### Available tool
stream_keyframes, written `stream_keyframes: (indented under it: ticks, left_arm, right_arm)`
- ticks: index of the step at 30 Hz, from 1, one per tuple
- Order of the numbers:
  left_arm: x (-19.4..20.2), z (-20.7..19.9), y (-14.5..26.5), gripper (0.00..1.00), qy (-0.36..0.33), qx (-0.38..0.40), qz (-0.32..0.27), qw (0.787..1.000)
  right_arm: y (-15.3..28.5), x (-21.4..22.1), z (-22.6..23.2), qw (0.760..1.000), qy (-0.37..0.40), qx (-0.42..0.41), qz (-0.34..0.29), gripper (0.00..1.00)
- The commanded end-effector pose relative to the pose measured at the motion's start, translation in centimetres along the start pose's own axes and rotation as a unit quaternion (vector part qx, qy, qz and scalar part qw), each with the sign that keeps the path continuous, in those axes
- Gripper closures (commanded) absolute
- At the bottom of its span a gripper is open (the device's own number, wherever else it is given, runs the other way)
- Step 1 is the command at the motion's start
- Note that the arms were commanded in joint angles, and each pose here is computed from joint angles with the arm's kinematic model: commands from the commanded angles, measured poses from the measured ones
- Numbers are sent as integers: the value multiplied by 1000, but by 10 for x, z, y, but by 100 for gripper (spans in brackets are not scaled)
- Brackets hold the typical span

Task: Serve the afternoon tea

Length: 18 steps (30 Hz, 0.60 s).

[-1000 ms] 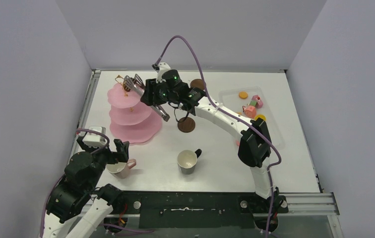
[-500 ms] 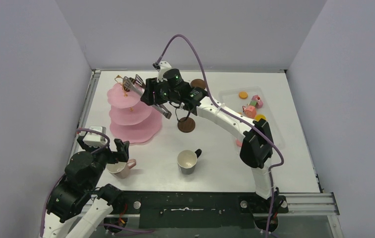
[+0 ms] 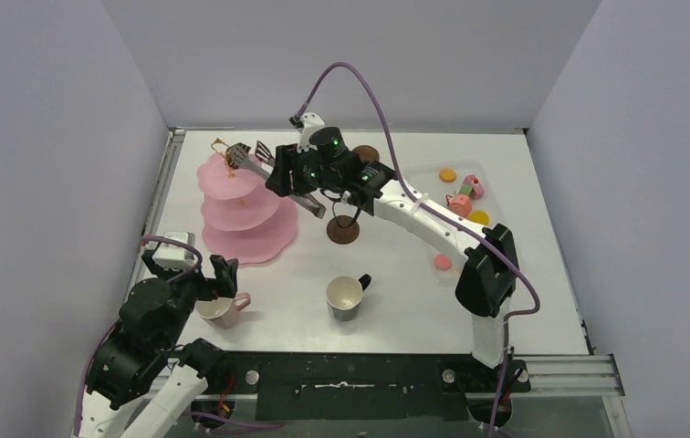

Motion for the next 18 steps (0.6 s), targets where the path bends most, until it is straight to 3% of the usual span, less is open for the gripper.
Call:
stream_keyframes:
  ticks: [1,11,18]
  left_arm:
    - [-10,-1,-2,3,3,4,-26,1000]
    - [-9,0,-1,3,-1,2,-26,1000]
    - [-9,0,1,3,2,5,-33,999]
  right_arm:
    - [41,-25,12,999,13,-15,-48,44]
    - [109,-13,-20,998,24,35,-52,45]
    - [163,-3,-73,983,27,175,-42,45]
Point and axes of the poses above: each gripper's point midway between its finger pads, its own y axis back along the fingers, its own z axis along the line the jaws close on, x = y × z, the point moved 9 cm from there along y, back along the fingers, and after that the axes turned 5 degrees about -y, right-handed, at the moved point
